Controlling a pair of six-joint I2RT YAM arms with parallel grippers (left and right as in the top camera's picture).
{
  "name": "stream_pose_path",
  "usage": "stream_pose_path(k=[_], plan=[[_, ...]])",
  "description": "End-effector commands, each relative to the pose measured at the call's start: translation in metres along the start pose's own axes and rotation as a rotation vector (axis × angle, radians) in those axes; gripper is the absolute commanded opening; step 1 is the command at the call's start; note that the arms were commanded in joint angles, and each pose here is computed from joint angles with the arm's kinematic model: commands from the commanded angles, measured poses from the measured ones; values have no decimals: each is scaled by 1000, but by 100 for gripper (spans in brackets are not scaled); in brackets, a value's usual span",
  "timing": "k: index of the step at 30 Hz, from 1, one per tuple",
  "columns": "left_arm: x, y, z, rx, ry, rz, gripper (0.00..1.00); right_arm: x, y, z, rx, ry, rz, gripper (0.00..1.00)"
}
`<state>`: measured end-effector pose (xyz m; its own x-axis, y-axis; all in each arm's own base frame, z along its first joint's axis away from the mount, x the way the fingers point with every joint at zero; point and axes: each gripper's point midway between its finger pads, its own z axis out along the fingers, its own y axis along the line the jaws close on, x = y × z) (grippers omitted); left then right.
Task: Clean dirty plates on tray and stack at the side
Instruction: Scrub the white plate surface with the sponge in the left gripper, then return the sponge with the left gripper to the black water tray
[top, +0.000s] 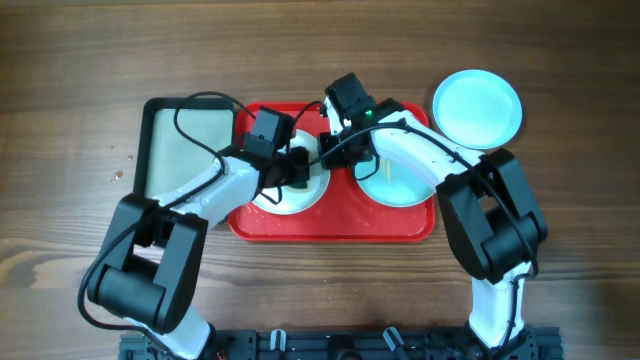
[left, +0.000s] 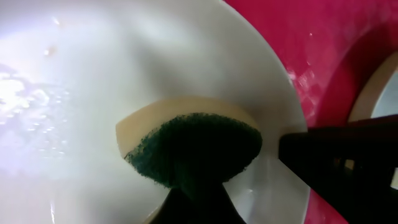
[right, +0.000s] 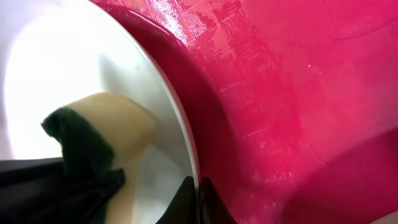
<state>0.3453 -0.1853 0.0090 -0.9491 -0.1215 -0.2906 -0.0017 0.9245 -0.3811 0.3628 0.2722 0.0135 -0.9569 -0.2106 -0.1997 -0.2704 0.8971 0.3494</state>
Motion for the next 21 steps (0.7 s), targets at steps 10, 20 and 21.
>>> stream_pose_path(k=[10, 20, 21], plan=[[-21, 22, -40, -181, -139, 7, 4, -1, 10, -1, -37, -3, -23, 4], [-22, 53, -68, -237, -128, -55, 4, -2, 10, -1, -37, -5, -24, 4], [-23, 55, -69, -239, -128, -60, 4, -2, 10, -1, -38, -5, -25, 4]])
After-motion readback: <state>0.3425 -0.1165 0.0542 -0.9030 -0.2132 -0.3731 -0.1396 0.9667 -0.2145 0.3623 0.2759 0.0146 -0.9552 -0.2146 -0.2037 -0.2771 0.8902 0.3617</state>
